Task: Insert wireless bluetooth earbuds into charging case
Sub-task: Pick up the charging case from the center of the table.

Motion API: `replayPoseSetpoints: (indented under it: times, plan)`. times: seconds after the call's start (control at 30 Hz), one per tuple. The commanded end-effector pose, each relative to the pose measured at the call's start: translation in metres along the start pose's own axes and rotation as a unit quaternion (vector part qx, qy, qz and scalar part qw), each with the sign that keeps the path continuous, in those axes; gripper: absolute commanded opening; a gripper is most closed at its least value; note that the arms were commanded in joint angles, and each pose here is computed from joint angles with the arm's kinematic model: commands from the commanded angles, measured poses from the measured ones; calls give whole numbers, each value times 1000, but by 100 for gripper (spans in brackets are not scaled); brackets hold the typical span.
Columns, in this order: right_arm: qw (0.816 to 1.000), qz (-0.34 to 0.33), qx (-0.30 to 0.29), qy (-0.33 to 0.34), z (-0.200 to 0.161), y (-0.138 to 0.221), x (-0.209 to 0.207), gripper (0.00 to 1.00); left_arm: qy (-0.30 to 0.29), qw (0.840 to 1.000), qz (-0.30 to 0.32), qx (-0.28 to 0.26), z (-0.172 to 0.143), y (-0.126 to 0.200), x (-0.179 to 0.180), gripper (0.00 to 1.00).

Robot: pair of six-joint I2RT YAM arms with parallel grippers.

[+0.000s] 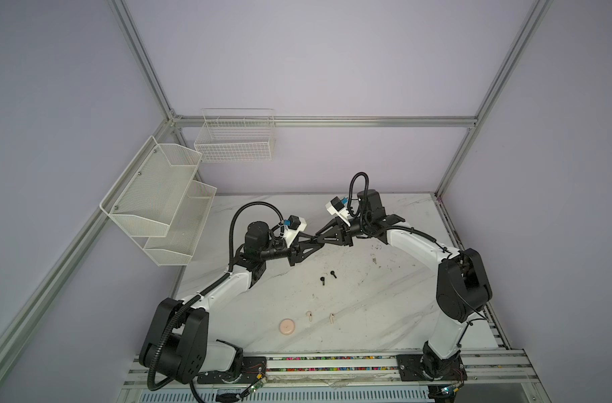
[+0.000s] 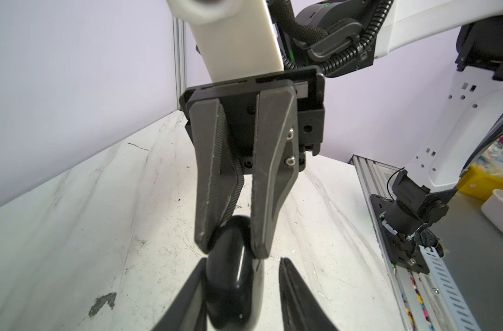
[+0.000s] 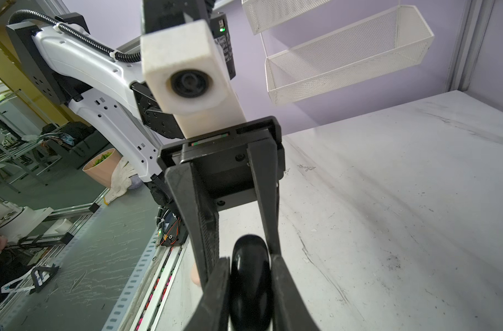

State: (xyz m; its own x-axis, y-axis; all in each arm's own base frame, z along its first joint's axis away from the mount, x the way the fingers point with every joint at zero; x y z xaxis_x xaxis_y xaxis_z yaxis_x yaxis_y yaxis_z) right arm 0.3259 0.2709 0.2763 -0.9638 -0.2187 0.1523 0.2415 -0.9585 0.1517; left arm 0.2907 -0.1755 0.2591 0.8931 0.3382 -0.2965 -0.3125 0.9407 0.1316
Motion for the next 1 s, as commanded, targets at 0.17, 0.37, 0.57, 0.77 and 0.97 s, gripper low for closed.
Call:
replayPoseSetpoints:
  times: [0.17,0.37,0.57,0.77,0.97]
  plan:
    - [1000,13,-5,17,0,-3,1,0,-22,1000,-15,-15,11,0,-3,39]
    - [1000,13,-5,19,0,-2,2,0,-9,1000,-16,-7,5,-1,0,40]
    - [1000,12,-6,19,0,-2,2,0,-4,1000,-16,-2,2,-2,1,38]
    - [1000,12,-6,20,0,-2,2,0,-6,1000,-20,-2,3,-2,1,25]
    - [1000,12,-6,19,-1,-3,1,0,-2,1000,-21,0,4,-3,1,19]
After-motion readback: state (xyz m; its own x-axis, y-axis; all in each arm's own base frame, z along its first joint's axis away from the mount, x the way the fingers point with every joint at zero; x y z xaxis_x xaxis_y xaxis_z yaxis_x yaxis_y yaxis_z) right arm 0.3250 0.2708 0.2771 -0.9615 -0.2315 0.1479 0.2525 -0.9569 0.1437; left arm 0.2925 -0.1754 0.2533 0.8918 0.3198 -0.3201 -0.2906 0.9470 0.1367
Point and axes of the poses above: each gripper's point midway between its finger pads, its own y axis back along the fingers, its own x axis along the line the jaws close on, z = x × y, the point moved 8 cm from there along y, back along the fingers, and after that the axes turned 9 degrees about y, right-handed, at the moved point
